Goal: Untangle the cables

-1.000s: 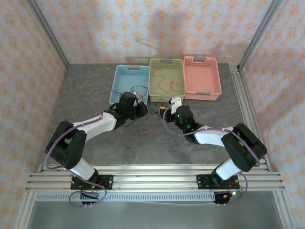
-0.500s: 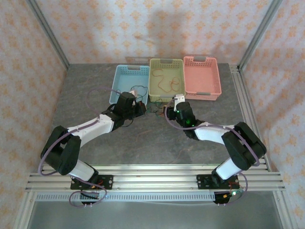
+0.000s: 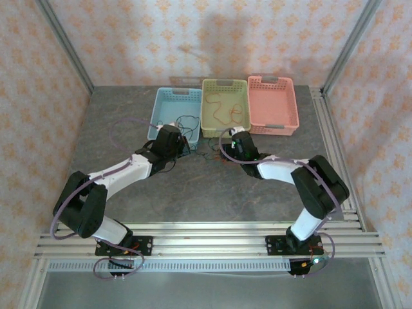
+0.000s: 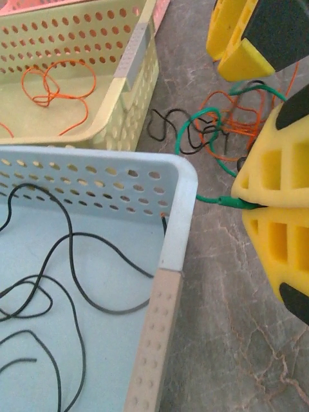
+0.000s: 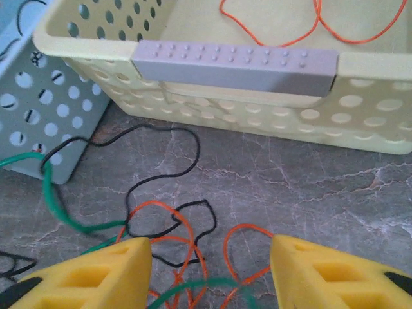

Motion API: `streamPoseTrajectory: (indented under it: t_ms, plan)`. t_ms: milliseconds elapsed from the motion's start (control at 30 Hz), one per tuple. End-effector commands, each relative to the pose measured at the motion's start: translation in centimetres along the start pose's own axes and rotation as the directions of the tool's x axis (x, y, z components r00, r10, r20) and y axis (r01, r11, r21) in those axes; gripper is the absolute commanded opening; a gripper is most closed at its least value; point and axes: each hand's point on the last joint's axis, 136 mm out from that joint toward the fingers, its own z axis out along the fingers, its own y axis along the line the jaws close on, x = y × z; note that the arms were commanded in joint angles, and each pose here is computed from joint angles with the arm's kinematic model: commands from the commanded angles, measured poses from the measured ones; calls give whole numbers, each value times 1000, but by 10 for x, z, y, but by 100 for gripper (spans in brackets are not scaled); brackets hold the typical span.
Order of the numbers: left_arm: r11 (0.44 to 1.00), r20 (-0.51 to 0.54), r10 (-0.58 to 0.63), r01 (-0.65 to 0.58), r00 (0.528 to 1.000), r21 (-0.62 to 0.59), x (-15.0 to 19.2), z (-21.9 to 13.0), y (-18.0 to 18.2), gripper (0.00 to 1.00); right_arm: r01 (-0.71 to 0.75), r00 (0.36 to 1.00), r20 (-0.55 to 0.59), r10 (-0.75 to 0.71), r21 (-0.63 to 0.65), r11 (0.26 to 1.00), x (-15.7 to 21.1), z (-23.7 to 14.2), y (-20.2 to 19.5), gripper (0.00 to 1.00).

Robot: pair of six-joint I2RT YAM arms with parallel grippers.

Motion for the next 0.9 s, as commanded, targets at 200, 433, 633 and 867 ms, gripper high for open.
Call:
streamPoseTrajectory:
  t_ms: [200,433,633,867]
  plan:
    - [997,27,-30,32,999,-76,-7,-3,20,0,-40,984,-173,39,1,999,23,17,-4,44]
    - [996,28,-37,39,999,-86,-7,-2,23,0,-43,977,-208,37,-23,999,27,18,2,41]
    - [997,20,-35,36,999,-66,-6,-1,20,0,-42,983,-178,32,-55,998,20,13,7,31]
    - [997,-21,-32,34,999,73,1,4,-6,0,-42,999,17,44,-102,994,-8,-15,10,35]
